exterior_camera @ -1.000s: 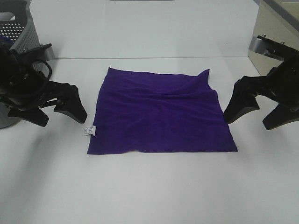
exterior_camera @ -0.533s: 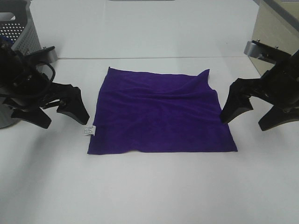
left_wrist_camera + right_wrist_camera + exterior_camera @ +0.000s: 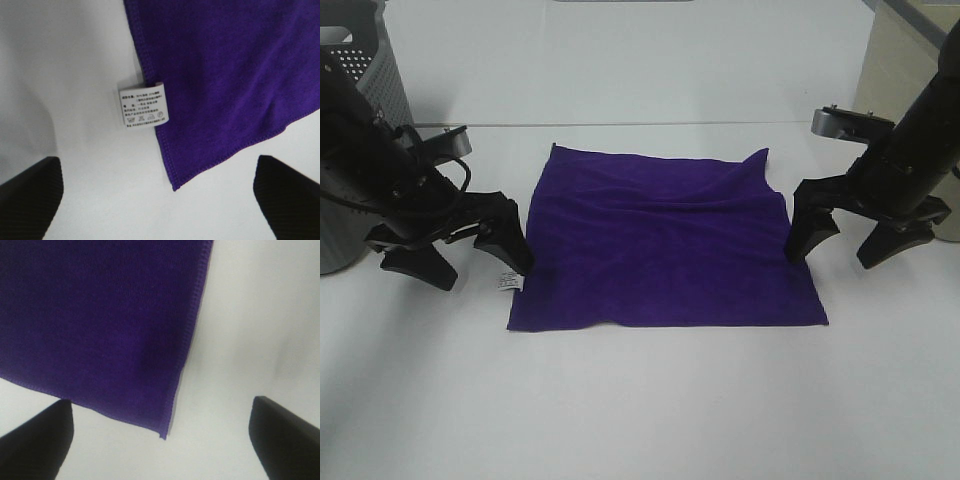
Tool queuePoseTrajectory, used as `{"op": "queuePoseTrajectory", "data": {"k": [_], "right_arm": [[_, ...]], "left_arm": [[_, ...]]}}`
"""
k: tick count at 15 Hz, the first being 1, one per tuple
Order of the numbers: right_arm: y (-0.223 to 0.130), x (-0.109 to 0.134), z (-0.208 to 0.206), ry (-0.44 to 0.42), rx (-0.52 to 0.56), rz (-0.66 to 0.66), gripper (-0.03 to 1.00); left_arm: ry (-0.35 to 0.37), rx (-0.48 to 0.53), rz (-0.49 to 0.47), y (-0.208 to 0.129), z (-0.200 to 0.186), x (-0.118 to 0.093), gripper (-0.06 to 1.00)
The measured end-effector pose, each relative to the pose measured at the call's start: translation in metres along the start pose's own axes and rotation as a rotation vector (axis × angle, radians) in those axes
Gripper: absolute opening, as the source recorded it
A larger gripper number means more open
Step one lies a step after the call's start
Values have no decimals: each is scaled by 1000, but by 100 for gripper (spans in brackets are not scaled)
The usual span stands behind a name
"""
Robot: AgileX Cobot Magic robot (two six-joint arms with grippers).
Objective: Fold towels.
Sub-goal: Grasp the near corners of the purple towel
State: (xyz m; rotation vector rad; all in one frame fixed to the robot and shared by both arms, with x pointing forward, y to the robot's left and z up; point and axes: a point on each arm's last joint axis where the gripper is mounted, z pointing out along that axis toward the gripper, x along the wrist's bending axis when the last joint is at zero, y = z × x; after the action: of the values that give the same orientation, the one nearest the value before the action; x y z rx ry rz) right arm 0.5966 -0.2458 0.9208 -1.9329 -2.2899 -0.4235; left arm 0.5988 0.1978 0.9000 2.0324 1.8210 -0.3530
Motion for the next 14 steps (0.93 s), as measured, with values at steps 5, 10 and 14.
{"op": "queuePoseTrajectory", "data": {"k": [5, 10, 14], "right_arm": [[3, -10, 31, 1, 61, 21, 89], [6, -12, 39, 6, 82, 27, 87], [6, -13, 40, 10, 87, 30, 86]], "left_arm": [[-25, 43, -15, 8, 22, 1, 95], [-39, 43, -2, 11, 28, -7, 93], [-40, 45, -2, 11, 28, -7, 93]]}}
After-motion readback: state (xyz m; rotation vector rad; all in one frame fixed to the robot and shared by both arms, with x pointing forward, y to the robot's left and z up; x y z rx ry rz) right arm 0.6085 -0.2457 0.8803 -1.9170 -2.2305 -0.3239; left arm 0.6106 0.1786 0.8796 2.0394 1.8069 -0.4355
